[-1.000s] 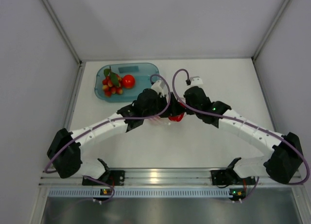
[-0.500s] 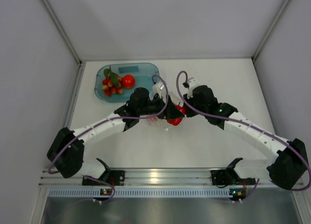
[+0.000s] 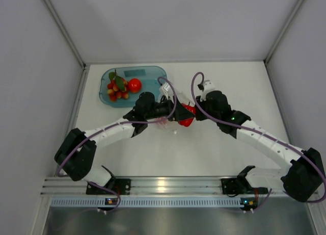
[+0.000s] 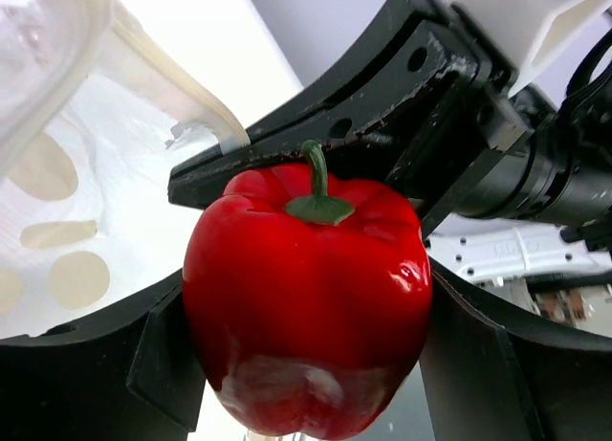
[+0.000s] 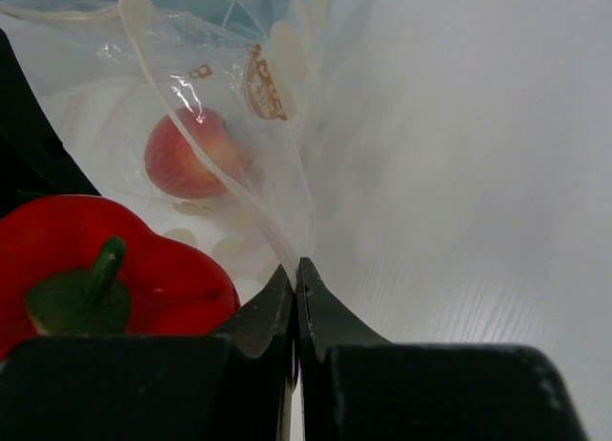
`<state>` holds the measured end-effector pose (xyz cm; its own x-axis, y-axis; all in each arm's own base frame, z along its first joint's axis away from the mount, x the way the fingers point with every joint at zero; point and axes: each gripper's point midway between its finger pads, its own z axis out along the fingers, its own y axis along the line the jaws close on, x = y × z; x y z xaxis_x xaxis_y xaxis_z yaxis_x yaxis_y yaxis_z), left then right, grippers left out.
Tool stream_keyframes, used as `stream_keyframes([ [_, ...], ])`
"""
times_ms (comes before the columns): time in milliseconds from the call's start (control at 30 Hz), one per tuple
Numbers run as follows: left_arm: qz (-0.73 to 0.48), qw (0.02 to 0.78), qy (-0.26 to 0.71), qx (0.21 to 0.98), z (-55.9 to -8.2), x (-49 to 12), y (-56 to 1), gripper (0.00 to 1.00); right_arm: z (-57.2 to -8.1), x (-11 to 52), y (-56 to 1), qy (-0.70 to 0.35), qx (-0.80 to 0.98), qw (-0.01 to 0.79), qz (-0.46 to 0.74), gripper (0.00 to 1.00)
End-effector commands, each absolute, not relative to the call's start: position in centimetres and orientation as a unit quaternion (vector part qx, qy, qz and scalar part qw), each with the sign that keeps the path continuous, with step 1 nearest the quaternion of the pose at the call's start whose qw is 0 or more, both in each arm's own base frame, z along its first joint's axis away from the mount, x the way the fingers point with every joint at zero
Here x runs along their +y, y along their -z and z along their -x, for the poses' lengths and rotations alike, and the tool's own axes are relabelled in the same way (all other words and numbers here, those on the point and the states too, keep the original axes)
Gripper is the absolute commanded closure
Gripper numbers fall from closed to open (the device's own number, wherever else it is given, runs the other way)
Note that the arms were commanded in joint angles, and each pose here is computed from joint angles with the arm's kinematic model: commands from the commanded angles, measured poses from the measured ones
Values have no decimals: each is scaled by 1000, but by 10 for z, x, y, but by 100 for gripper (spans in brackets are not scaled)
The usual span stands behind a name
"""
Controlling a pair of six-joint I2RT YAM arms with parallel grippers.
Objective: Open the zip-top bag and remove the fake food
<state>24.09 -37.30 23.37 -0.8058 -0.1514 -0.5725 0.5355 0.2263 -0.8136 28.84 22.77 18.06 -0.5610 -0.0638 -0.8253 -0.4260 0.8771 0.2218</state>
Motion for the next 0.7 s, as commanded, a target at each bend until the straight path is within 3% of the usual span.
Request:
stream_keyframes([
  [0,-200,392,704,557,-214,-378,-355,100,-287,254,-172,-248,853,442,126,100],
  [233,-158,464,689,534,-230,-365,-371,100,-270,277,-189,-336,814,451,149,100],
  [667,-149,422,739,503,-215,-364,-396,100,-310,241,-156,-233,863,446,56,100],
])
